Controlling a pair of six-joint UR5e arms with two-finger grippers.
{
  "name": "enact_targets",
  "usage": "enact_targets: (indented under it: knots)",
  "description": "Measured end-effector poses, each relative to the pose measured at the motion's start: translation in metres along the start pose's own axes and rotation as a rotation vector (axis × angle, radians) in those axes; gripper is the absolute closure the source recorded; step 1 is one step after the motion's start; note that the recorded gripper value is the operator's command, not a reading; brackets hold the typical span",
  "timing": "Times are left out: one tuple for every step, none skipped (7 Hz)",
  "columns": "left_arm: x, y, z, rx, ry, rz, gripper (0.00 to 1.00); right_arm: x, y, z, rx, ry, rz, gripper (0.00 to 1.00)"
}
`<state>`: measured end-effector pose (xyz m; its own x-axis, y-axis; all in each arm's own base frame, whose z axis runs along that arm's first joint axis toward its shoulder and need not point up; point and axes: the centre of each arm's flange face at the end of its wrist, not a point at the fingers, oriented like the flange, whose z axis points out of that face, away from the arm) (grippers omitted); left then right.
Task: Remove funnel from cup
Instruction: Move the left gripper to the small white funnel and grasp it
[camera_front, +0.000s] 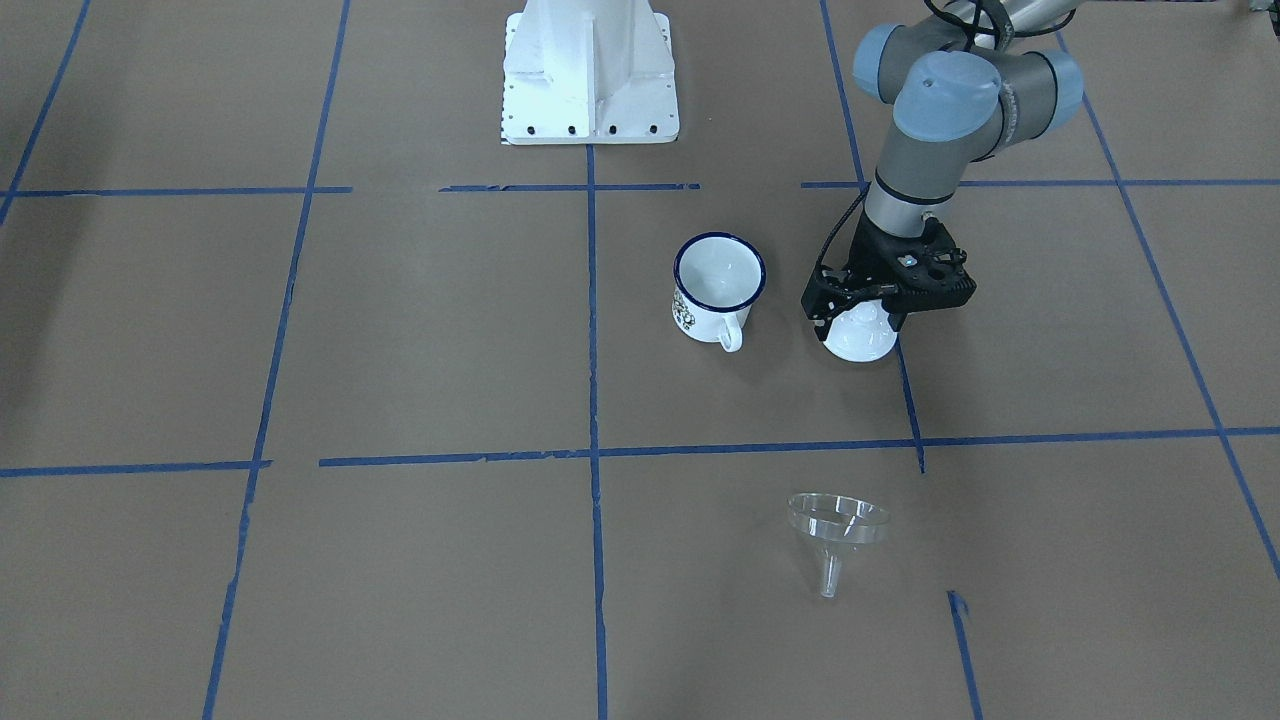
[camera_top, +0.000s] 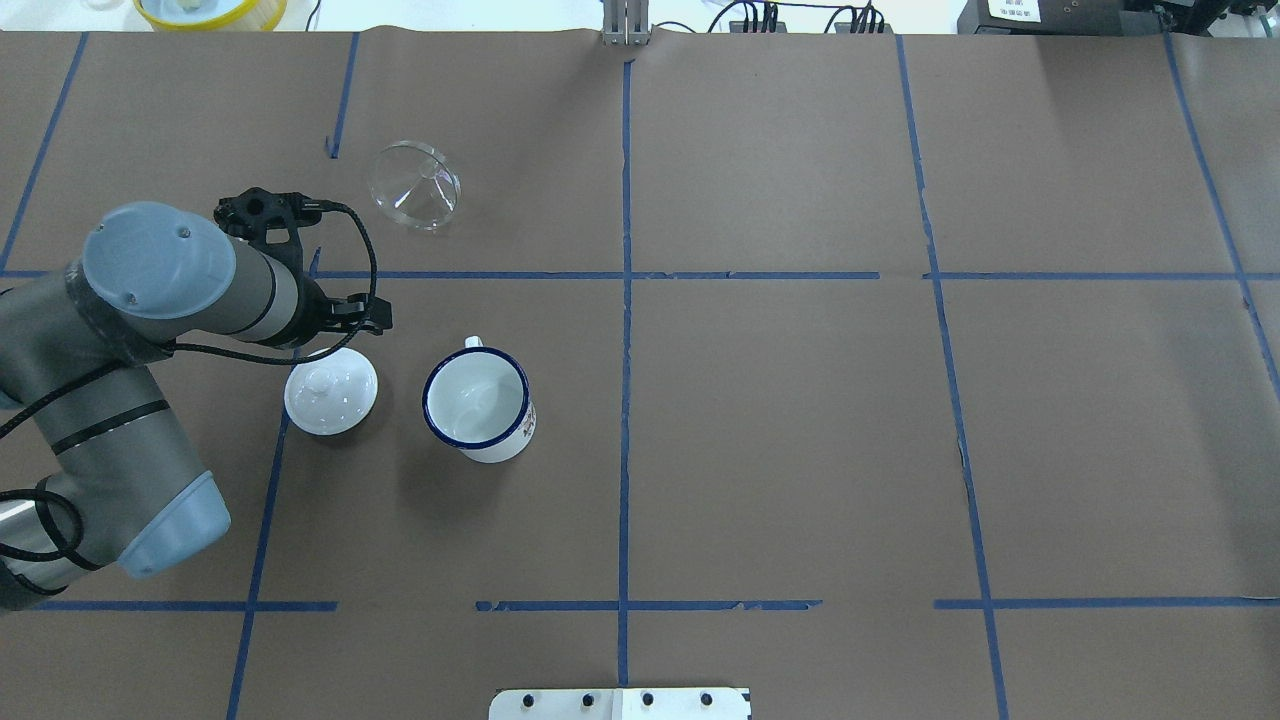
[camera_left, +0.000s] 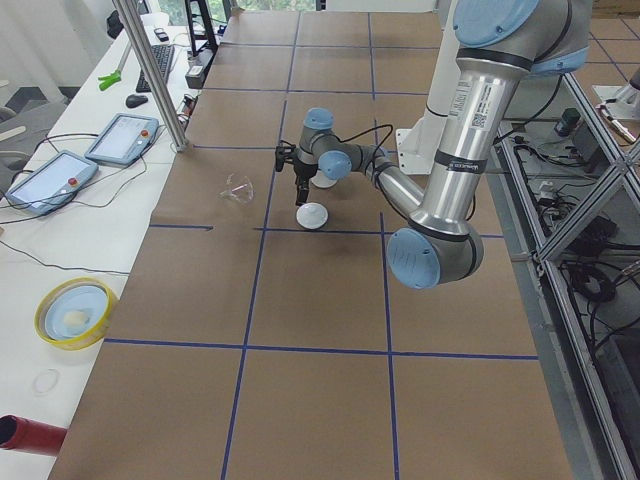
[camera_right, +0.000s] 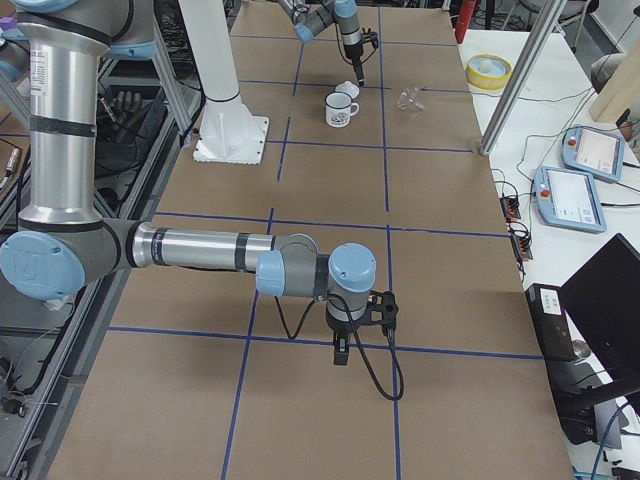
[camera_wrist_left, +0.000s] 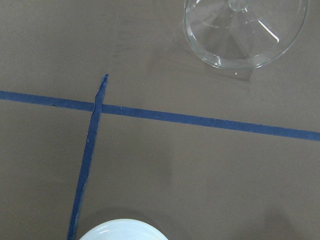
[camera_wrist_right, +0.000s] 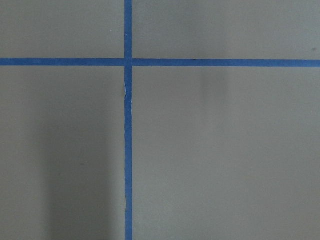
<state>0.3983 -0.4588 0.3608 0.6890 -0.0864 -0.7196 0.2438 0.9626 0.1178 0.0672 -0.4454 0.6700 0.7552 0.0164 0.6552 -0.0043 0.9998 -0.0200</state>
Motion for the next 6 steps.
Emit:
enact_targets:
  knots:
    - [-0.004, 0.002, 0.003, -0.004, -0.008, 0.006, 0.02, 0.000, 0.000, 0.000, 0.000, 0.000, 0.000, 0.00]
    - [-0.011, 0.004, 0.007, -0.014, -0.019, 0.008, 0.02, 0.000, 0.000, 0.000, 0.000, 0.000, 0.000, 0.00]
    - [-0.017, 0.007, 0.011, -0.029, -0.026, 0.012, 0.03, 0.000, 0.000, 0.000, 0.000, 0.000, 0.000, 0.00]
    - [-0.022, 0.010, 0.015, -0.045, -0.032, 0.019, 0.04, 0.000, 0.000, 0.000, 0.000, 0.000, 0.000, 0.00]
    - [-0.026, 0.013, 0.018, -0.055, -0.038, 0.021, 0.07, 0.000, 0.000, 0.000, 0.000, 0.000, 0.000, 0.00]
    - [-0.028, 0.014, 0.020, -0.063, -0.041, 0.022, 0.12, 0.000, 0.000, 0.000, 0.000, 0.000, 0.000, 0.00]
